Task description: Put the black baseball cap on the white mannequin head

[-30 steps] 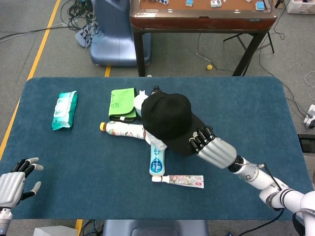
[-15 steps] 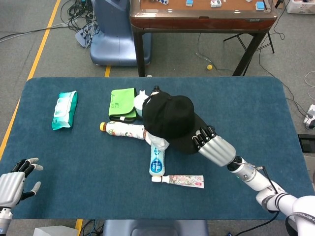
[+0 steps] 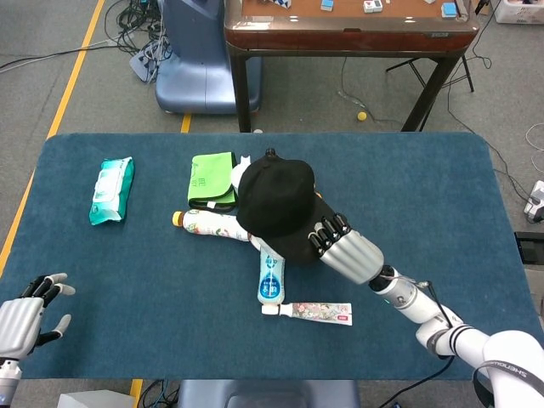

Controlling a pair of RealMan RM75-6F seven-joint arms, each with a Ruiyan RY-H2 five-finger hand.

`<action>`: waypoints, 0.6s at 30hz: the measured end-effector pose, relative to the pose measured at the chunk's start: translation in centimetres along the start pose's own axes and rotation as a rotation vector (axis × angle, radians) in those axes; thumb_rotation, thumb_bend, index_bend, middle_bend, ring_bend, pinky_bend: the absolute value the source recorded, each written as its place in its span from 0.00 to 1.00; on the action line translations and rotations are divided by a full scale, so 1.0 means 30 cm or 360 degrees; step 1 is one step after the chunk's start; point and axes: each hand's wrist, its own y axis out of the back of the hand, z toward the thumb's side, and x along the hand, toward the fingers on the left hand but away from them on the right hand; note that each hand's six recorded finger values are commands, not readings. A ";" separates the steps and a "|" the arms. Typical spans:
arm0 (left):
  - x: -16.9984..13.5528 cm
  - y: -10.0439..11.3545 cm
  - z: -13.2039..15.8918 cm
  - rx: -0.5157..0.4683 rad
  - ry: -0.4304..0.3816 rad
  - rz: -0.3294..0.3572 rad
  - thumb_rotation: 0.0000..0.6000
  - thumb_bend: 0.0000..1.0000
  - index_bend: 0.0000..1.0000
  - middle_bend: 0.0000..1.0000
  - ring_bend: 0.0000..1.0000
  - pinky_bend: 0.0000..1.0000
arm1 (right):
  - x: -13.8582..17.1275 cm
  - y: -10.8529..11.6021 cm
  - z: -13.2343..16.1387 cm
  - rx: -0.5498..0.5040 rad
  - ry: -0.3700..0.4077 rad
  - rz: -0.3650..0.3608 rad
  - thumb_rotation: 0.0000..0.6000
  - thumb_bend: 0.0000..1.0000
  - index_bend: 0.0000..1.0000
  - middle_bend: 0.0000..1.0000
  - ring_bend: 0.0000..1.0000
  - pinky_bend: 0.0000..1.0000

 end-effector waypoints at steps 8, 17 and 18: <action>-0.002 0.000 0.001 0.0000 -0.0001 -0.0001 1.00 0.30 0.37 0.21 0.15 0.38 | 0.057 -0.009 0.046 -0.0042 0.0040 0.0062 1.00 0.53 0.73 0.64 0.49 0.56; -0.001 -0.002 0.001 0.0002 -0.0001 -0.0001 1.00 0.30 0.37 0.21 0.15 0.38 | 0.074 -0.019 0.059 -0.0033 0.0018 0.0150 1.00 0.00 0.29 0.56 0.44 0.51; -0.001 -0.002 0.001 0.0002 -0.0001 -0.0002 1.00 0.30 0.37 0.21 0.15 0.38 | 0.076 -0.020 0.058 -0.0032 0.0011 0.0166 1.00 0.00 0.26 0.55 0.44 0.51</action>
